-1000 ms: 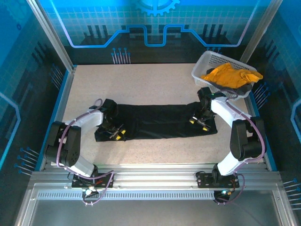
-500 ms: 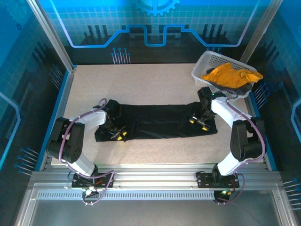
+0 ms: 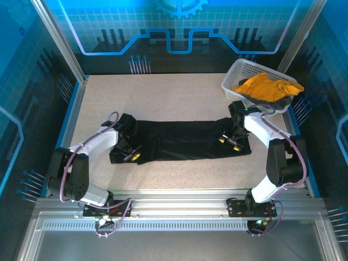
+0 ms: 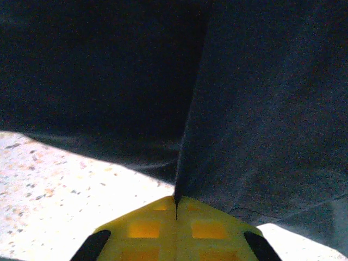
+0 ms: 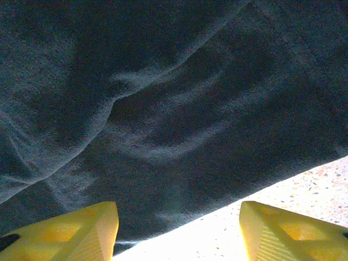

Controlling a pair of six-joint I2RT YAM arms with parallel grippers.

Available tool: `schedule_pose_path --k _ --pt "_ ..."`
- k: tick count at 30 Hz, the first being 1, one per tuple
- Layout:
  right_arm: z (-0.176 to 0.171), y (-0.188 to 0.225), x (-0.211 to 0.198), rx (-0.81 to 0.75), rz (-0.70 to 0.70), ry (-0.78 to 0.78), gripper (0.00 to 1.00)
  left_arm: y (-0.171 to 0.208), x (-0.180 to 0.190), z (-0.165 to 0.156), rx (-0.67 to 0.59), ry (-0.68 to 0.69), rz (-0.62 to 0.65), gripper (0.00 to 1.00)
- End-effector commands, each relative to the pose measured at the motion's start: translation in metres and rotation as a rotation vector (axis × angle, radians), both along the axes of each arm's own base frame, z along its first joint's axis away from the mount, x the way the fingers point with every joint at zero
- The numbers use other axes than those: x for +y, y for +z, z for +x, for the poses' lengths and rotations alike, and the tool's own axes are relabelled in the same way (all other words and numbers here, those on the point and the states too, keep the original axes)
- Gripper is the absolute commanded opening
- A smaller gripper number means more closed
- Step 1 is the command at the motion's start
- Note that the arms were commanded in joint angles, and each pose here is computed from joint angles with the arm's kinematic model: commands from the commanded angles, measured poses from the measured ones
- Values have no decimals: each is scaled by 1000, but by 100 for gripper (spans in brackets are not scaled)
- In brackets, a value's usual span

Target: Fold and stack the t-shirts

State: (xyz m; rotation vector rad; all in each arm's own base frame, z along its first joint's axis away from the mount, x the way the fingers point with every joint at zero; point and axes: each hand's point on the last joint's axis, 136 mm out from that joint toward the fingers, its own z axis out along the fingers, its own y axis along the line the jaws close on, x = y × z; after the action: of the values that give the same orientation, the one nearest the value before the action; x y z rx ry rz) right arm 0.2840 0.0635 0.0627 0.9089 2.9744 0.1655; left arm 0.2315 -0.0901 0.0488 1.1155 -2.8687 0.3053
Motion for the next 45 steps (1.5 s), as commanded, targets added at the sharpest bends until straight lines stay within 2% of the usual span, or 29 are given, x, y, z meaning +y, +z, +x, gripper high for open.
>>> schedule_pose_path --k 1,5,9,11,12,15,19,22,25,27,30,33,38,45 --pt "0 2 5 -3 17 22 61 16 14 -11 21 -29 61 0" --pt "-1 2 4 -2 16 29 61 24 29 -10 12 -55 115 0" --pt "-3 -1 5 9 19 36 61 19 34 -4 12 -52 110 1" --pt "-4 -1 5 11 20 39 61 11 35 -3 39 -71 116 22" --pt "-4 0 6 9 22 40 61 7 37 -2 54 -80 131 28" --pt "-4 3 5 -1 17 44 61 8 57 -2 60 -85 249 29" --pt "0 17 7 -49 -6 100 60 36 74 3 -7 -148 430 36" --pt "7 31 23 -130 16 187 61 58 41 19 -134 -267 419 35" --pt "9 40 43 -196 82 249 61 66 -38 35 -305 -427 189 27" --pt "7 39 49 -196 107 254 61 59 -74 35 -313 -502 93 23" --pt "4 37 50 -186 114 248 60 38 -102 30 -262 -621 68 24" --pt "4 41 52 -203 131 250 61 26 -117 33 -258 -704 75 31" --pt "5 50 62 -241 193 263 64 7 -120 36 -220 -790 108 36" --pt "2 48 62 -234 212 238 64 -12 -104 40 -177 -858 223 37"
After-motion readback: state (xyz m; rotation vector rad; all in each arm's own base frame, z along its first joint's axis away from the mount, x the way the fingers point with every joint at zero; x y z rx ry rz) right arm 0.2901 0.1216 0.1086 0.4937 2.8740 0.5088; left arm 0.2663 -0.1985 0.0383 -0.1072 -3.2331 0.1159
